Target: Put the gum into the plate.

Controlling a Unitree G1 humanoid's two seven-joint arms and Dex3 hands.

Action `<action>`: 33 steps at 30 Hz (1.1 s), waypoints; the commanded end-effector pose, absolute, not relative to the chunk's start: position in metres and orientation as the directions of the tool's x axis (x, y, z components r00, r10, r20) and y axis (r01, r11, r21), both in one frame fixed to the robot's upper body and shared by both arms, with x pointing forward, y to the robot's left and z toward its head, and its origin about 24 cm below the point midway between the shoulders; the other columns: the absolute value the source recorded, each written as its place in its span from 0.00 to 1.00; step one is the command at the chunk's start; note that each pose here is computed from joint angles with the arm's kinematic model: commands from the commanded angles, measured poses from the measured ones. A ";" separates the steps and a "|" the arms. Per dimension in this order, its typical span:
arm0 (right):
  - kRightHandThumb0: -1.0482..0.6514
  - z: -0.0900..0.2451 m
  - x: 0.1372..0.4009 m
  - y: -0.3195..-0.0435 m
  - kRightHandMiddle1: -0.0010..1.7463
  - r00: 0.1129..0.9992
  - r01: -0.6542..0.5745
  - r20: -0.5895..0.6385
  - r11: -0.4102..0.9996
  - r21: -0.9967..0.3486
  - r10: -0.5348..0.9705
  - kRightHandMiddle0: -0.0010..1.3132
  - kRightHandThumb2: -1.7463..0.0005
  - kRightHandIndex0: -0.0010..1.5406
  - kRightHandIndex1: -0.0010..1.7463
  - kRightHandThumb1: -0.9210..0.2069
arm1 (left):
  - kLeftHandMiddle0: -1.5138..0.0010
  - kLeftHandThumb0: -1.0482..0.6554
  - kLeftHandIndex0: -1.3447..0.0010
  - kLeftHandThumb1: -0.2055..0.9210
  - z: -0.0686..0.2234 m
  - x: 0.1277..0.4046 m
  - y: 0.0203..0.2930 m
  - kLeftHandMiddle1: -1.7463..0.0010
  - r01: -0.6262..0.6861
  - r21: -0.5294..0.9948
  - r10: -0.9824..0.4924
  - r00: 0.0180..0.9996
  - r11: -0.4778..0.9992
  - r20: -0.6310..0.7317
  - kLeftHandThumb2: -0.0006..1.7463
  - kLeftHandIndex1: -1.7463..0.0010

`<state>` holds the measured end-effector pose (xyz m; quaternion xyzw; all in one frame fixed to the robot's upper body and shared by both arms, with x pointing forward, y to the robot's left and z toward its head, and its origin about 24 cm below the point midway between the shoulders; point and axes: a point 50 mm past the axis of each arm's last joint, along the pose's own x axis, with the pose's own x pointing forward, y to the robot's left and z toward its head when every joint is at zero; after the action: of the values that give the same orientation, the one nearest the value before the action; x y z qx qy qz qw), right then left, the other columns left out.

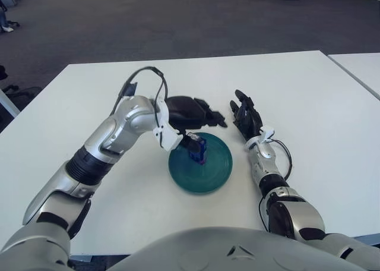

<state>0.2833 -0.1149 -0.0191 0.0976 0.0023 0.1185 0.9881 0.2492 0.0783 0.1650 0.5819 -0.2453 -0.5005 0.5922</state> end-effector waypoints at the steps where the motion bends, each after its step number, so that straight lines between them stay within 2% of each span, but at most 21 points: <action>1: 0.21 -0.066 0.231 -0.127 0.30 0.954 -0.198 -0.178 0.953 0.229 0.241 0.00 0.48 0.15 0.00 0.00 | 1.00 0.00 1.00 1.00 0.167 0.252 0.093 1.00 0.328 0.943 -0.880 0.430 -0.055 -0.201 0.22 0.99; 8: 0.19 -0.074 0.233 -0.118 0.18 0.931 -0.239 -0.235 0.952 0.189 0.280 0.00 0.50 0.07 0.00 0.00 | 1.00 0.00 1.00 1.00 0.177 0.257 0.102 1.00 0.307 0.951 -0.874 0.473 0.048 -0.108 0.11 1.00; 16: 0.18 -0.073 0.234 -0.114 0.11 0.940 -0.199 -0.224 0.945 0.261 0.259 0.00 0.57 0.04 0.00 0.00 | 1.00 0.00 1.00 1.00 0.186 0.261 0.106 1.00 0.275 0.954 -0.864 0.503 0.123 -0.033 0.07 1.00; 26: 0.21 -0.074 0.232 -0.113 0.11 0.939 -0.181 -0.243 0.950 0.255 0.245 0.00 0.62 0.02 0.00 0.00 | 1.00 0.00 1.00 0.99 0.197 0.255 0.120 1.00 0.253 0.950 -0.846 0.532 0.185 0.023 0.03 1.00; 30: 0.22 -0.077 0.230 -0.114 0.12 0.934 -0.172 -0.263 0.951 0.257 0.240 0.00 0.61 0.02 0.00 0.00 | 1.00 0.00 1.00 0.96 0.208 0.242 0.139 1.00 0.248 0.929 -0.827 0.554 0.275 0.097 0.02 1.00; 33: 0.22 -0.078 0.228 -0.114 0.13 0.935 -0.153 -0.275 0.955 0.254 0.223 0.00 0.62 0.02 0.00 0.00 | 1.00 0.02 1.00 0.95 0.206 0.233 0.152 1.00 0.264 0.877 -0.774 0.610 0.402 0.170 0.01 1.00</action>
<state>0.2791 -0.1074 -0.0231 0.0848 0.0208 0.1409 0.9862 0.2404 0.1350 0.2063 0.4666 -0.3067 -0.3672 0.7439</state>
